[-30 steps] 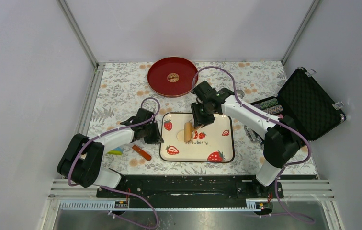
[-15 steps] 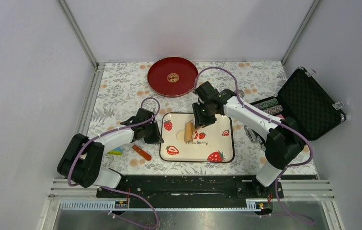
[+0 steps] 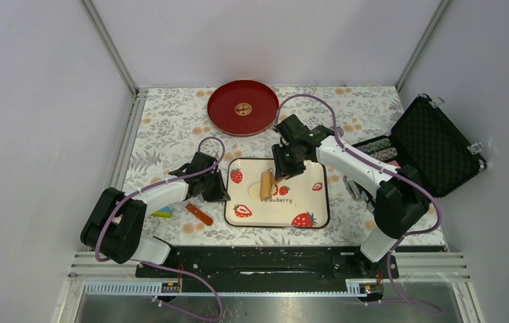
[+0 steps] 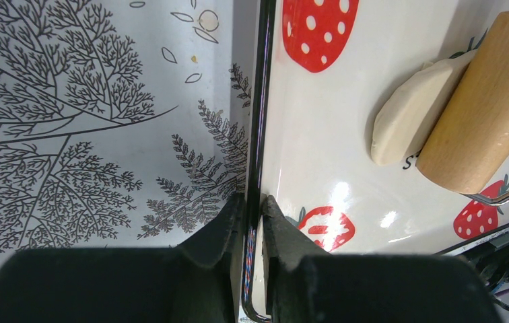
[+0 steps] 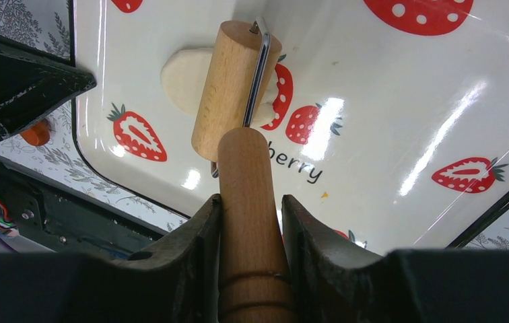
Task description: Roll out the dumpling wrappers from the dough
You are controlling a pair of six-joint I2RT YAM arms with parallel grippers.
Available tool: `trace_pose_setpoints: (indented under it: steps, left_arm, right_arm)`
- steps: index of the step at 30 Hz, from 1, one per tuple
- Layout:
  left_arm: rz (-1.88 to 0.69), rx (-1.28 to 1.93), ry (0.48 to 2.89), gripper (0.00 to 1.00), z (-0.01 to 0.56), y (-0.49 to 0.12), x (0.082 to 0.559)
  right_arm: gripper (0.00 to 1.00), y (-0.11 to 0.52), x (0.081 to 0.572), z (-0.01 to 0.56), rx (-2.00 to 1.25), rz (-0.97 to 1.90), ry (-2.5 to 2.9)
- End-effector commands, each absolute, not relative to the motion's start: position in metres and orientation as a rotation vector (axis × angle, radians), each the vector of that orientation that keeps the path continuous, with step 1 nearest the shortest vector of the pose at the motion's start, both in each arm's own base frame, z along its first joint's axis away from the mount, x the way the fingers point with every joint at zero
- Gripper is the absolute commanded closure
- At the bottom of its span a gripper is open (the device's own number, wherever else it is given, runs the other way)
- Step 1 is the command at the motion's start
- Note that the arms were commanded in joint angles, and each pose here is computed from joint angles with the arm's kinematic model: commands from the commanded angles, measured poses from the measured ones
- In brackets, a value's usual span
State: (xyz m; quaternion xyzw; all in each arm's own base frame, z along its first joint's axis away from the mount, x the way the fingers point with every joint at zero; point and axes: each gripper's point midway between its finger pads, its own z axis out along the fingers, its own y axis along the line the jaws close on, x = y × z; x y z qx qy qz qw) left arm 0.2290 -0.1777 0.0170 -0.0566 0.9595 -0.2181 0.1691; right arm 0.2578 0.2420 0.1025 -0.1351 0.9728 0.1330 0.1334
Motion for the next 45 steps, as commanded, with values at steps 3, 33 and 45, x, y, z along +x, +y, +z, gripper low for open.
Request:
trace_pose_setpoints:
  steps: [3, 33, 45]
  left_arm:
    - [-0.499, -0.155, 2.789, 1.0, -0.002, -0.163, 0.219]
    - [-0.499, -0.154, 2.79, 1.0, -0.001, -0.163, 0.219]
    - [-0.499, -0.154, 2.79, 1.0, -0.002, -0.164, 0.219]
  right_arm:
    - [1.0, 0.093, 0.221, 0.062, -0.473, -0.565, 3.03]
    - [1.0, 0.102, 0.222, 0.09, -0.47, -0.391, 2.96]
    - [1.0, 0.125, 0.23, 0.116, -0.466, -0.189, 2.901]
